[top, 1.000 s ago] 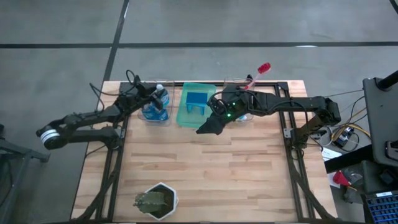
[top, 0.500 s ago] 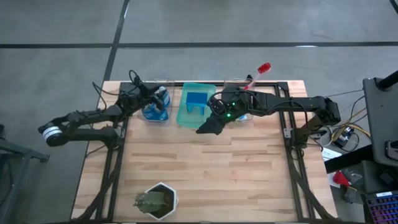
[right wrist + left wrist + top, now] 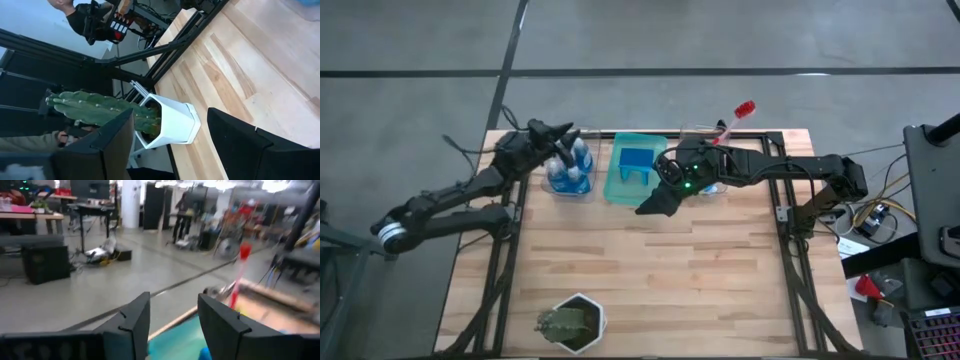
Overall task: Pick & Place Kitchen Sink Supplies
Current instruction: Return to Home Position
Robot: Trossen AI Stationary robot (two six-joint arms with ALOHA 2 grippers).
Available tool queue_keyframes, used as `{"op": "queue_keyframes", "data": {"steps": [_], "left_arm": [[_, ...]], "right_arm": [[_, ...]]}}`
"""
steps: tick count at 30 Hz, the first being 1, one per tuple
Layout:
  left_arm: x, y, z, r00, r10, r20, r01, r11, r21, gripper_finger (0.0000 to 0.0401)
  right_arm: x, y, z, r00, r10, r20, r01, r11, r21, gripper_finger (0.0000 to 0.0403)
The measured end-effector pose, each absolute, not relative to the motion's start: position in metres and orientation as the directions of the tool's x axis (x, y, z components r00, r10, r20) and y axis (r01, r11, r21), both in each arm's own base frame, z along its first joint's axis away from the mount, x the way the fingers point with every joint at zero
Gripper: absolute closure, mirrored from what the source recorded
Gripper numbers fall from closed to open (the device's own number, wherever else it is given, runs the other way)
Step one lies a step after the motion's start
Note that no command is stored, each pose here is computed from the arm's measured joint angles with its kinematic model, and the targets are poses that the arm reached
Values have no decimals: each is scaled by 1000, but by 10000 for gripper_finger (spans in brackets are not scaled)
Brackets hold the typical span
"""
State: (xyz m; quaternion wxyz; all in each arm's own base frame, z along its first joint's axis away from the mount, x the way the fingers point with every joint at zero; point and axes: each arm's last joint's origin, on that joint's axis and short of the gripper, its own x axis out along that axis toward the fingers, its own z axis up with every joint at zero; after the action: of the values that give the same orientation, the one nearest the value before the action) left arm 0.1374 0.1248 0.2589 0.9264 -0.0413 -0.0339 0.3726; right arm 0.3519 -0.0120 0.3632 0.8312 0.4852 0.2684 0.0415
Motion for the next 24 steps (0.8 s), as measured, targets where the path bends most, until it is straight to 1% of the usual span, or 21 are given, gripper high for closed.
{"op": "queue_keyframes", "data": {"steps": [4,8,11,16,17,19,22,24], "left_arm": [[128,114,285,765,636,105,-607,765,-214,244],[118,101,312,816,553,168,-490,817,-304,259],[113,92,325,867,474,155,-404,850,-339,291],[101,77,348,913,393,105,-336,875,-349,377],[100,74,351,919,382,95,-328,877,-351,388],[98,69,356,934,345,95,-293,889,-352,394],[99,61,360,958,273,88,-226,908,-353,399],[101,56,359,969,234,82,-190,913,-360,400]], "right_arm": [[352,-15,366,862,309,-401,182,550,815,171],[353,-17,379,899,232,-371,142,648,748,203],[353,-18,385,915,184,-360,114,738,665,254],[354,-19,394,944,134,-301,31,873,487,373],[354,-20,395,947,118,-299,26,899,438,381],[354,-21,392,948,51,-313,73,926,370,386],[355,-26,384,934,-37,-356,171,919,355,392],[356,-27,383,934,-50,-353,174,929,328,394]]}}
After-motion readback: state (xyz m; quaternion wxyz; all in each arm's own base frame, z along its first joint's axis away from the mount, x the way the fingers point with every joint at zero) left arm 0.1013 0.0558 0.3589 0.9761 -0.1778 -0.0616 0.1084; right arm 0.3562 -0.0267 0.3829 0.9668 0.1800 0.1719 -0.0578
